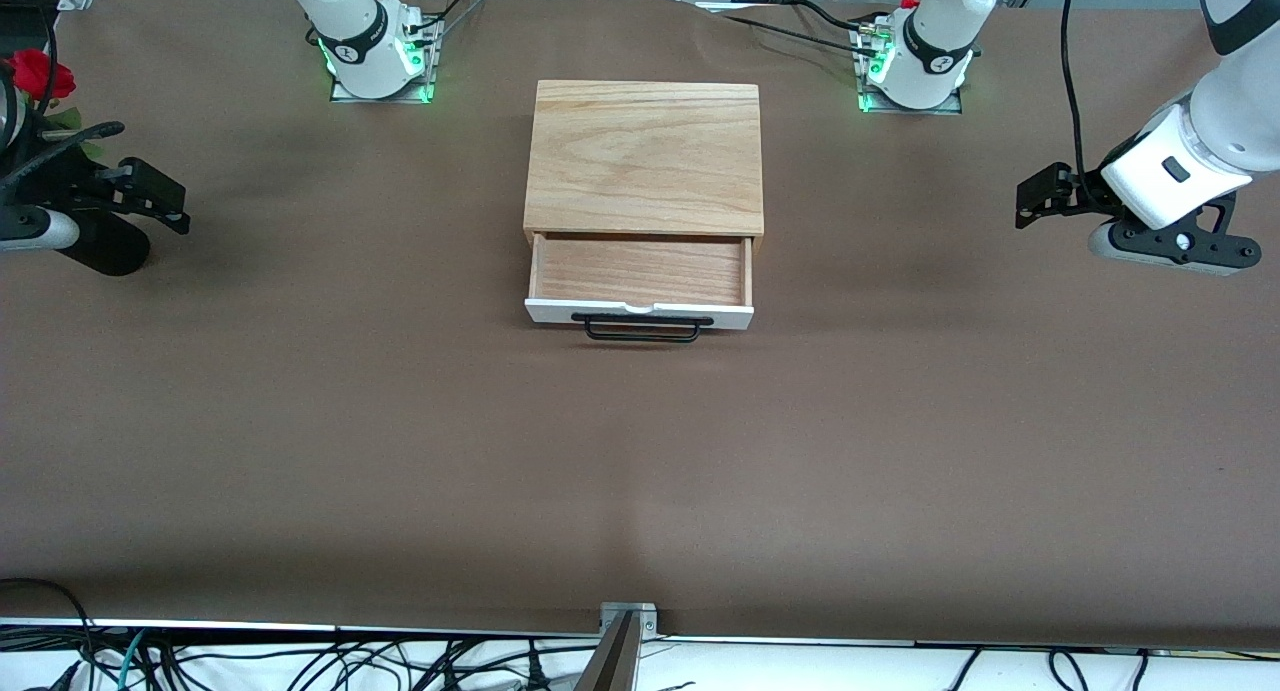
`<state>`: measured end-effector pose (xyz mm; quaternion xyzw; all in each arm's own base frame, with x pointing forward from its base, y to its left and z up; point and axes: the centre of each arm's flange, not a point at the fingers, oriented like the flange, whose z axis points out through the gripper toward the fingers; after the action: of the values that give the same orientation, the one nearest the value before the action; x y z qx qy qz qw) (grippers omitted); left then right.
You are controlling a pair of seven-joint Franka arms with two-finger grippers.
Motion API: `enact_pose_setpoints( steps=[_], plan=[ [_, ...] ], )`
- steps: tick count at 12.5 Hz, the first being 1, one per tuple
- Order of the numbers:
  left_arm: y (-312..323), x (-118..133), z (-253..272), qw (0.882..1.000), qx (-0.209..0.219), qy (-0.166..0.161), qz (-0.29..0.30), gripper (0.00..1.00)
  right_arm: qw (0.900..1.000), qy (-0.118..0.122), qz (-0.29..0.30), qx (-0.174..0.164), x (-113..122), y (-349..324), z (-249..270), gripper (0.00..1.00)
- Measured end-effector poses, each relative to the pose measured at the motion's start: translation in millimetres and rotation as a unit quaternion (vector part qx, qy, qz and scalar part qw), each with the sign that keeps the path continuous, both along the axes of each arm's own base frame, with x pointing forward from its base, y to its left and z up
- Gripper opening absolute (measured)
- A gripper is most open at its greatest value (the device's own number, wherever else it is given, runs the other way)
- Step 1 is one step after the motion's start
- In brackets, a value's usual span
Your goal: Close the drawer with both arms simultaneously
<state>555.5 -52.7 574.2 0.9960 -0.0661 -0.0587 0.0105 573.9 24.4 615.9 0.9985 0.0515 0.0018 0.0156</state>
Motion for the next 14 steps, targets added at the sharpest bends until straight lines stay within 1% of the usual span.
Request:
enact_pose_setpoints(
  steps=[11,14],
  plan=[
    [-0.2,0.0,0.0,1.000,0.000,0.000,0.000,1.00,1.000,0.000,-0.001,0.000,1.3,0.4,-2.1,1.00],
    [-3.7,-0.4,0.0,1.000,0.000,0.000,-0.003,1.00,1.000,-0.009,-0.001,0.001,6.8,1.1,-5.1,1.00]
  ],
)
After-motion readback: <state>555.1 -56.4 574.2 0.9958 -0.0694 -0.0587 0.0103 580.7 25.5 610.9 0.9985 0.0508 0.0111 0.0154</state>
